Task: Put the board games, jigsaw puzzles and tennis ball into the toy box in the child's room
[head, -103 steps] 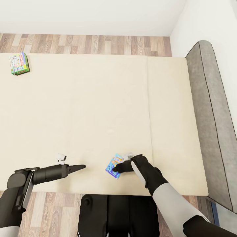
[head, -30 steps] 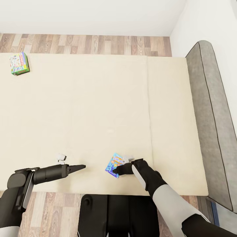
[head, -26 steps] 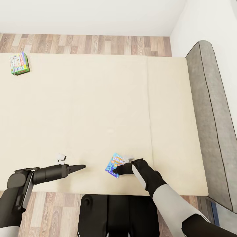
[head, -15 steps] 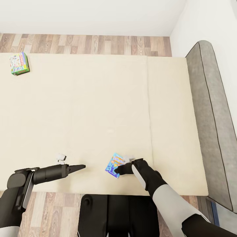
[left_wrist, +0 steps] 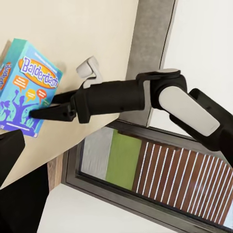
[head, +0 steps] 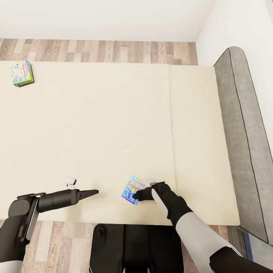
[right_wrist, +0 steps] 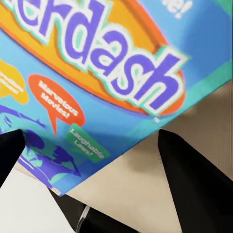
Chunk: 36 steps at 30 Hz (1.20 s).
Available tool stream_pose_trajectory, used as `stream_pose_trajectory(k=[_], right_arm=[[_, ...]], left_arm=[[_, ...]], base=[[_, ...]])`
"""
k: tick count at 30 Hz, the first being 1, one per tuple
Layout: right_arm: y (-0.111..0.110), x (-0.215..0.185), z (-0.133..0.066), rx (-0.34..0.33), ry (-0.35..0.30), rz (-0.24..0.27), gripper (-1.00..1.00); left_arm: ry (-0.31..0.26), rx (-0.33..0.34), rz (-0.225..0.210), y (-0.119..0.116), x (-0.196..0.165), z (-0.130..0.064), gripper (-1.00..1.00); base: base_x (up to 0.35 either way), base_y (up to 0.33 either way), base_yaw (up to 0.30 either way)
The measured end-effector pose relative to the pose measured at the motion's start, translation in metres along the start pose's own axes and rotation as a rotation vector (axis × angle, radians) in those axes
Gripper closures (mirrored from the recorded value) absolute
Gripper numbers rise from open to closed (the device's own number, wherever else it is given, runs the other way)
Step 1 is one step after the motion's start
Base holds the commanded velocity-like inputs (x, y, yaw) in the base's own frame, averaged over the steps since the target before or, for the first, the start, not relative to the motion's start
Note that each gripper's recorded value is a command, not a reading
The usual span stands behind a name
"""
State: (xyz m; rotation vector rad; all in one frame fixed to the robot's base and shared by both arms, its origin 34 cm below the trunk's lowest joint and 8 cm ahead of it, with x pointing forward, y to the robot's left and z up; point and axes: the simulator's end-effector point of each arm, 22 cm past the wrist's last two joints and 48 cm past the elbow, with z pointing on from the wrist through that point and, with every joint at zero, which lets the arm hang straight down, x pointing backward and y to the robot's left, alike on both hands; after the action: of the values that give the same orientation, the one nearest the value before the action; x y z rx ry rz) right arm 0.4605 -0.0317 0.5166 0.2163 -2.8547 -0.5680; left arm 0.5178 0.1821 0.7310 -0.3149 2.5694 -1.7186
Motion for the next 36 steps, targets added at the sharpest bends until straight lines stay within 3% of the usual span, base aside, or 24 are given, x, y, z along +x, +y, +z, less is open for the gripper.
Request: stream_pose_trajectory(k=[14,36], right_arm=[[0.013,-0.012,-0.021,-0.005,-0.011,-0.033,-1.00],[0.018,-0.010,-0.027,-0.012,-0.009,-0.037,-1.00]], left_arm=[[-0.001,0.001,0.000,0.000,0.000,0.000,-1.00],[-0.001,0.003,-0.001,-0.001,0.000,0.001,-1.00]], base=[[0.000,0.000,0.000],[0.000,0.000,0.000]])
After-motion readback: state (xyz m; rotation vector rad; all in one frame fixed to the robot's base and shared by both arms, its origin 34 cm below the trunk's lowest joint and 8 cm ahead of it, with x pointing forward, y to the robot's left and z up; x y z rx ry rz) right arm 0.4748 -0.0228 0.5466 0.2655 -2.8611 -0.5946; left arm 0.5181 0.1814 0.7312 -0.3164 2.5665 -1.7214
